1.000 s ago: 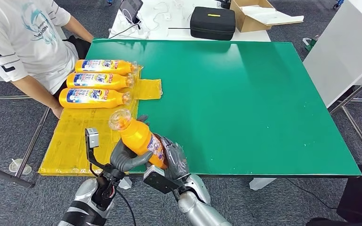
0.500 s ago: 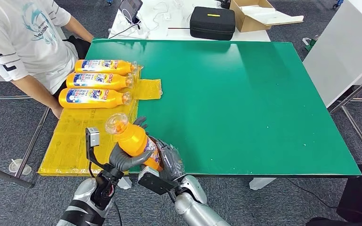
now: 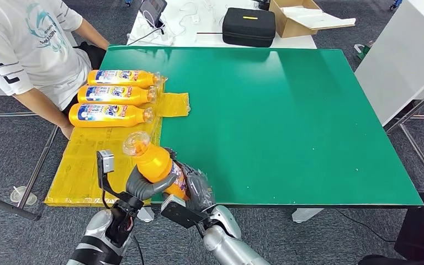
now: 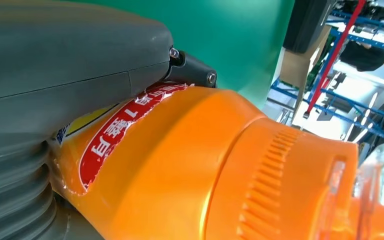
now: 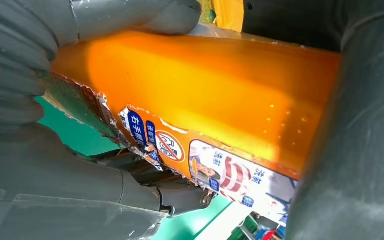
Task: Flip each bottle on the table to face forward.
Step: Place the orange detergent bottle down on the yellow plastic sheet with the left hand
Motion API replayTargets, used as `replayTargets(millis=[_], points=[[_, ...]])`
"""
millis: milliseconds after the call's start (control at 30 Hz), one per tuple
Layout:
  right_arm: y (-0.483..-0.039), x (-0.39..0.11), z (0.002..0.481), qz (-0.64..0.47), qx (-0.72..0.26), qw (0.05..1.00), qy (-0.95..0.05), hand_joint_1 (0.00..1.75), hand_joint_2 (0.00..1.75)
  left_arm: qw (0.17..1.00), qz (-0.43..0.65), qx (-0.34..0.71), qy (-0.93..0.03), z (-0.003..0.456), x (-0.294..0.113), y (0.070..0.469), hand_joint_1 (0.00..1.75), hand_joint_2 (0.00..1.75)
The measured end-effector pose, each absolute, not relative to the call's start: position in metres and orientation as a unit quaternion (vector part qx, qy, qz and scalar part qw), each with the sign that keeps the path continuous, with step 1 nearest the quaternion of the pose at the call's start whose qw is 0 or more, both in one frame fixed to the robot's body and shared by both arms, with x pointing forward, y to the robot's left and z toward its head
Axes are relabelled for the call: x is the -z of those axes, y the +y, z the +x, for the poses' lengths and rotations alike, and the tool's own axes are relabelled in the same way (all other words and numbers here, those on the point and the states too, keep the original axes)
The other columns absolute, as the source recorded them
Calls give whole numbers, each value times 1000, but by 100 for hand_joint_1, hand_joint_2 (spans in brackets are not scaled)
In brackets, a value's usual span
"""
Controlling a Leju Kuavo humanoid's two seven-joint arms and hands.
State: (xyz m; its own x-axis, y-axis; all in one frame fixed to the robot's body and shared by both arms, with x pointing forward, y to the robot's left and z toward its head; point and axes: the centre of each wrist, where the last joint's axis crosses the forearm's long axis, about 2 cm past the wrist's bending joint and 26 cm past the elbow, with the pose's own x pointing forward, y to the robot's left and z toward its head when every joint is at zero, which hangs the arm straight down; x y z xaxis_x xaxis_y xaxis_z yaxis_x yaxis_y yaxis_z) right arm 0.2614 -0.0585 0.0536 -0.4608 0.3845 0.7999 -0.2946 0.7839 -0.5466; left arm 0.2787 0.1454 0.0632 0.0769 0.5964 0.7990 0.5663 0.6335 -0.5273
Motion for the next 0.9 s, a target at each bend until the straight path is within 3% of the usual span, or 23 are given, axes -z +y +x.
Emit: replayTargets(millis=[33,67,200,633,733,900], points=[[-58,-54,262,-28,-326,518,-790,0,175,595,-427,-14,-681,279,-64,145,175,175],[-58,-54,262,-27,-325,517,-792,0,175,592,-427,-17,-683,280,-66,145,175,175],[-57,-58,263,-26,-314,517,-796,0,0,580,-427,-30,-693,283,-74,143,175,175],[-63,-77,271,-33,-240,515,-823,0,0,540,-343,-101,-762,308,-107,163,175,175],[-68,-87,272,-44,-193,500,-843,0,0,535,-251,-96,-801,318,-114,173,175,175],[-79,-117,275,-56,-102,464,-878,0,0,472,9,-36,-881,350,-134,204,175,175]])
